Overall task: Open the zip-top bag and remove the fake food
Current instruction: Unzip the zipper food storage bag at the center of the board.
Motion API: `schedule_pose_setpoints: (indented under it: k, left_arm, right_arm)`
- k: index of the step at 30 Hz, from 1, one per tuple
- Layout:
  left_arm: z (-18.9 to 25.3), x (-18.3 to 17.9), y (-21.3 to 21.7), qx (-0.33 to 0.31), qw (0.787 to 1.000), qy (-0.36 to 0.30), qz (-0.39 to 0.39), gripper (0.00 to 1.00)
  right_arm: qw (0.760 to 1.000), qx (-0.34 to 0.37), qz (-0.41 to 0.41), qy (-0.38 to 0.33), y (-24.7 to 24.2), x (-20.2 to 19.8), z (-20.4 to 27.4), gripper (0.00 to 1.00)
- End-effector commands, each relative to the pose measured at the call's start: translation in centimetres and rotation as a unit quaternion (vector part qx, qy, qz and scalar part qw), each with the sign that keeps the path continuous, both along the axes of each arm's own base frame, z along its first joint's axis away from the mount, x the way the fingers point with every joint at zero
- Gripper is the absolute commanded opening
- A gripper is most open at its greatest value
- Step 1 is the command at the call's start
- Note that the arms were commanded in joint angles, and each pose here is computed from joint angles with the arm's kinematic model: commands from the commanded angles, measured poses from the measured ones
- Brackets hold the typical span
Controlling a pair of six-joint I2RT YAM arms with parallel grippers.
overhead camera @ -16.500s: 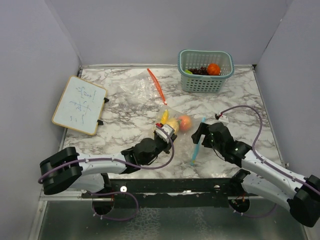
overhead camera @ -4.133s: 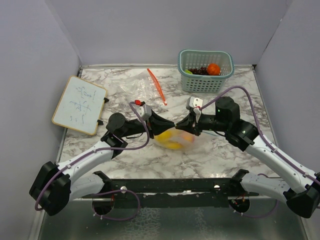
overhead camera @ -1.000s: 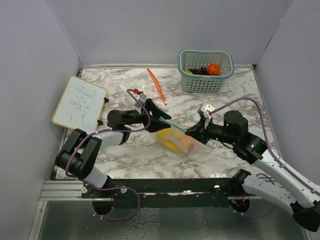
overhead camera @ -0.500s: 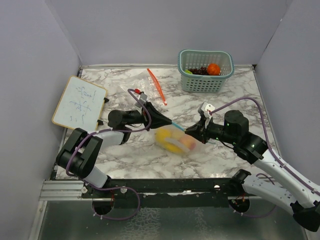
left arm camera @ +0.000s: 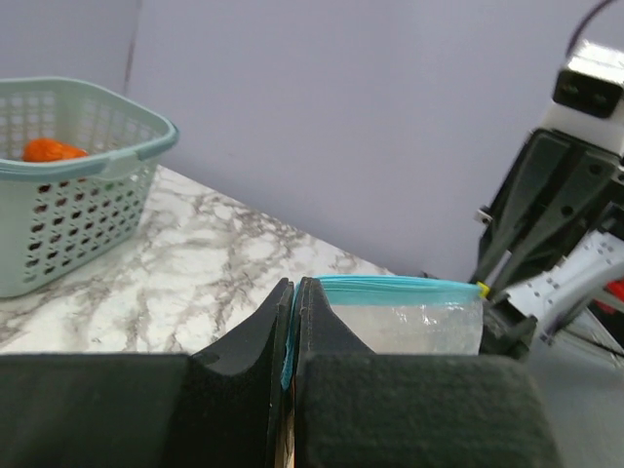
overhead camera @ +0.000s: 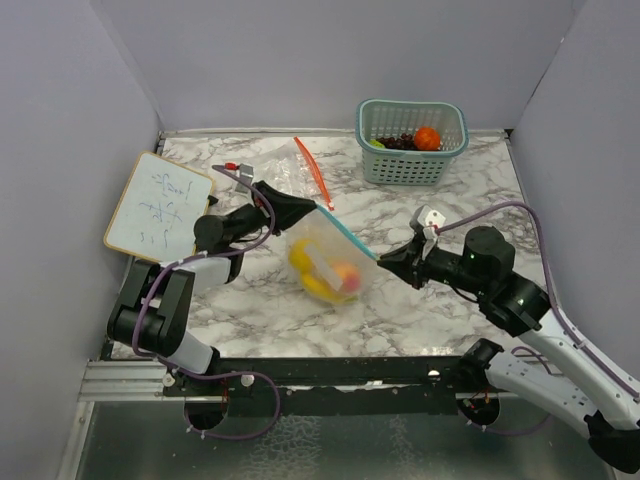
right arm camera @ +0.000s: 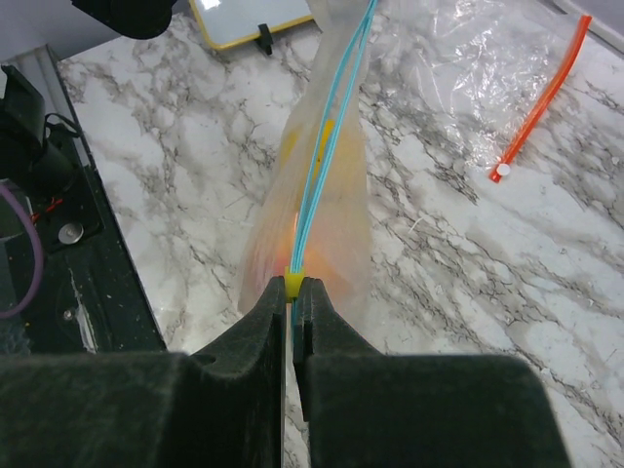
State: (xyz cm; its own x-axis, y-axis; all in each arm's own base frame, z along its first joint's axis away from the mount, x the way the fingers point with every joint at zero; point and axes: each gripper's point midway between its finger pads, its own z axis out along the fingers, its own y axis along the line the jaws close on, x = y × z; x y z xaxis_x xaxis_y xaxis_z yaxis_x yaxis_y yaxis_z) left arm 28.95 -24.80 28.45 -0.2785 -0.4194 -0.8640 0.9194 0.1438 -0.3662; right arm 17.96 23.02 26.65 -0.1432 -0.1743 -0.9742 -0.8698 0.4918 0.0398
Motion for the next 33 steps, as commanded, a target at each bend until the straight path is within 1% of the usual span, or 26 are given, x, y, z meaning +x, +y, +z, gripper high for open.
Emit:
schedule_pose_setpoints:
  k: [1,4,7,9,14,15,17,18,20,22,25,29,30,32,33]
  left_arm:
    - [4.5,4.3,3.4,-0.083,0.988,-0.035,0.125,0.00]
    - [4.2,5.4,3.7,-0.093,0.987,-0.020,0.127,0.00]
    - [4.4,4.7,3.4,-0.114,0.989,-0.026,0.096,0.00]
    - [3.8,4.3,2.6,-0.106,0.991,-0.022,0.078,0.00]
    - [3.2,1.8,0.7,-0.078,0.995,-0.053,0.046,0.00]
    - [3.0,1.2,0.3,-0.070,0.995,-0.059,0.035,0.00]
    - [2.5,-0.1,-0.3,-0.055,0.996,-0.070,0.012,0.00]
    - [2.2,-0.8,-0.7,-0.048,0.996,-0.072,0.001,0.00]
    - [1.4,-1.9,-1.3,-0.034,0.996,-0.078,-0.020,0.00]
    - [0.7,-3.0,-2.0,-0.022,0.996,-0.081,-0.039,0.00]
    - [-0.2,-4.3,-2.8,-0.011,0.994,-0.084,-0.062,0.00]
    - [-0.9,-5.5,-3.7,-0.003,0.993,-0.085,-0.086,0.00]
    - [-1.0,-5.6,-3.8,-0.002,0.993,-0.084,-0.088,0.00]
    - [-1.1,-5.7,-3.8,-0.002,0.993,-0.083,-0.088,0.00]
    - [-1.1,-5.8,-3.8,-0.002,0.993,-0.082,-0.089,0.00]
  right_arm:
    - [1.000,-0.003,-0.014,0.013,-1.4,-1.1,0.2,0.02]
    - [1.000,0.003,-0.014,0.009,-1.8,-1.6,0.6,0.02]
    - [1.000,0.000,-0.017,0.012,-2.0,-1.7,0.1,0.02]
    - [1.000,-0.004,-0.019,0.016,-1.9,-1.4,-0.5,0.02]
    - [0.999,-0.012,-0.030,0.021,-1.5,-0.5,-1.2,0.02]
    - [0.999,-0.010,-0.035,0.019,-1.5,-0.3,-1.1,0.05]
    - [0.999,-0.003,-0.040,0.010,-1.5,0.0,-0.5,0.21]
    - [0.999,0.002,-0.043,0.004,-1.5,0.2,-0.1,0.28]
    - [0.999,0.010,-0.051,-0.007,-1.5,0.5,0.7,0.37]
    - [0.998,0.015,-0.061,-0.014,-1.5,1.1,1.3,0.42]
    - [0.997,0.010,-0.076,-0.015,-1.2,2.3,1.4,0.43]
    - [0.995,0.000,-0.096,-0.009,-0.6,4.1,0.8,0.42]
    - [0.995,-0.001,-0.099,-0.007,-0.4,4.4,0.6,0.36]
    - [0.995,0.001,-0.100,-0.005,0.0,4.8,0.5,0.11]
    - [0.995,0.003,-0.097,-0.003,0.2,4.9,0.4,0.03]
